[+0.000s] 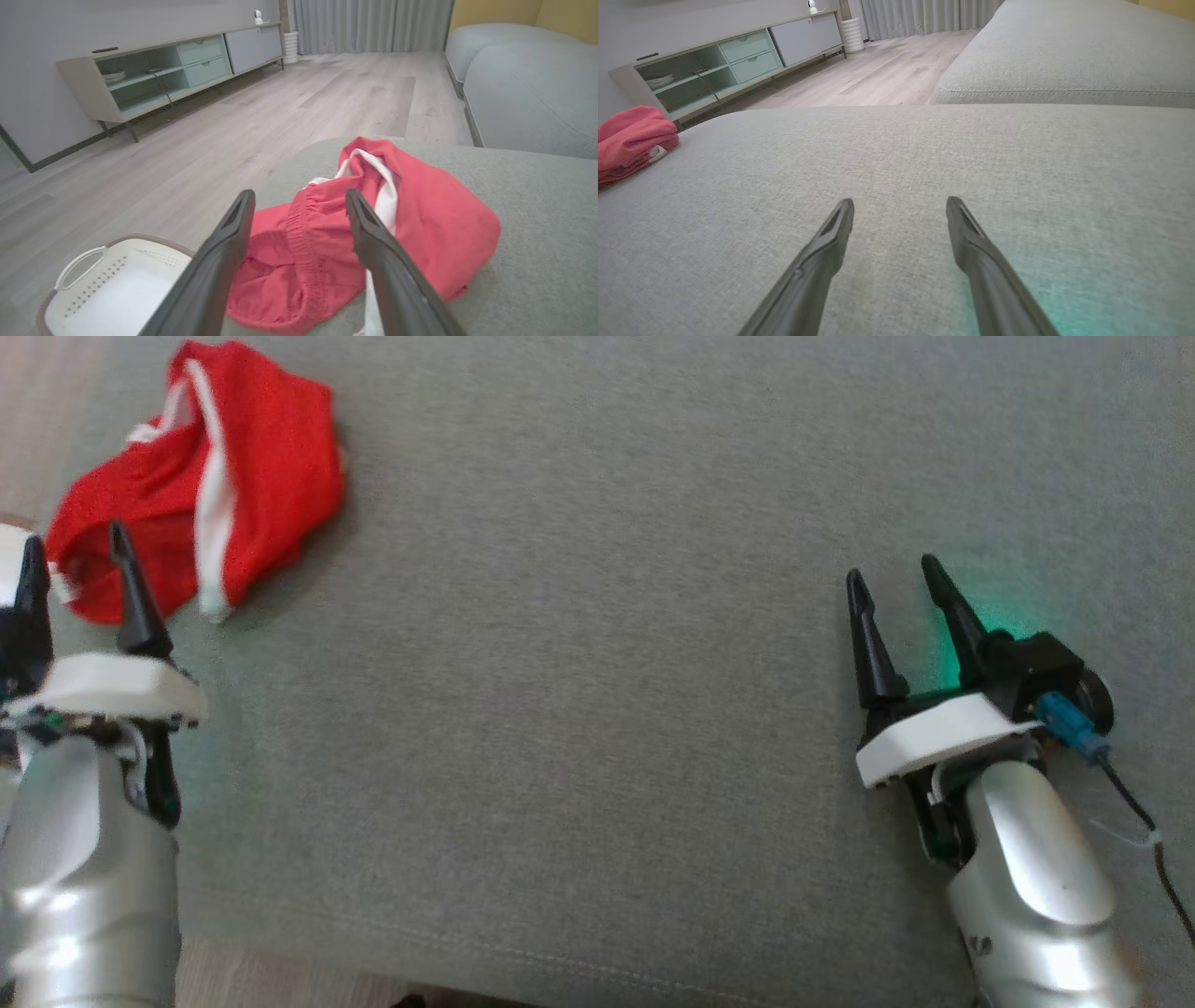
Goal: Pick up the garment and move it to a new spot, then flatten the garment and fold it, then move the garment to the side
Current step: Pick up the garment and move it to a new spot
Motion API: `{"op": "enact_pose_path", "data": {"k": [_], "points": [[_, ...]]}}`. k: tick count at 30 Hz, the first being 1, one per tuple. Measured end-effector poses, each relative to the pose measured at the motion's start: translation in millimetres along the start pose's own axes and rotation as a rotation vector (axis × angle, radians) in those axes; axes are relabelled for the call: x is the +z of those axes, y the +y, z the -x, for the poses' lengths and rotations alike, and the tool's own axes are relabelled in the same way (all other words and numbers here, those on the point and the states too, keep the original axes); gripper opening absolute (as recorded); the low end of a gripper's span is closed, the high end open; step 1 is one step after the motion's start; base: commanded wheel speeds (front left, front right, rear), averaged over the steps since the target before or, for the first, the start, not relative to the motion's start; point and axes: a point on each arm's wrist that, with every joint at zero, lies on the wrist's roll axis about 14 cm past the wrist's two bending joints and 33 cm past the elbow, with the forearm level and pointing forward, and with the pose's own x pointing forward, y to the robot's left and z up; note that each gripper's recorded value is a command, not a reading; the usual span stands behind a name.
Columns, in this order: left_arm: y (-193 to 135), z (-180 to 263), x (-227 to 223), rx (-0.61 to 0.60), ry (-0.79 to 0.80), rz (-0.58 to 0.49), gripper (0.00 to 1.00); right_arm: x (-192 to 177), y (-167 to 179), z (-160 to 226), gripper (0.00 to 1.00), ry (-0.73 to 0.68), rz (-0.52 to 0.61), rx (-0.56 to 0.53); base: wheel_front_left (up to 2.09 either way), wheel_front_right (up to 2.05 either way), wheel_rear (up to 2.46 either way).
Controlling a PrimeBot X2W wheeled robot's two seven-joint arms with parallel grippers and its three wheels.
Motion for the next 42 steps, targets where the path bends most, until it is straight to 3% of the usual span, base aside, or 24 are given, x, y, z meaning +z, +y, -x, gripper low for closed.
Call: {"op": "enact_pose_path", "data": {"k": [15,16,17,18,19,25,32,42], "points": [[-57,-31,-79,-0.117,0.315,0.035,1.0,-3,-38,-3,1.0,-0.017,0.022,-0.08,0.0,0.0,0.0],[-61,-30,-82,-0.128,0.329,0.037,0.9,-3,-38,-3,1.0,-0.017,0.022,-0.082,0.0,0.0,0.0],[-63,-29,-83,-0.134,0.34,0.043,0.47,-3,-39,-2,1.0,-0.017,0.023,-0.083,0.0,0.0,0.0],[-66,-28,-84,-0.14,0.346,0.048,0.15,-2,-39,-2,1.0,-0.018,0.023,-0.084,0.0,0.0,0.0],[-68,-27,-84,-0.149,0.35,0.051,0.0,-2,-40,-2,1.0,-0.017,0.024,-0.086,0.0,0.0,0.0],[-74,-27,-69,-0.194,0.308,0.035,0.0,5,-43,2,1.0,-0.023,0.026,-0.102,0.0,0.0,0.0],[-69,-38,0,-0.247,0.095,-0.018,0.0,13,-45,19,1.0,-0.027,0.003,-0.13,0.0,0.0,0.0],[-114,-25,109,-0.426,-0.202,-0.069,0.0,37,-50,58,1.0,-0.081,-0.035,-0.189,0.0,0.0,0.0]]}}
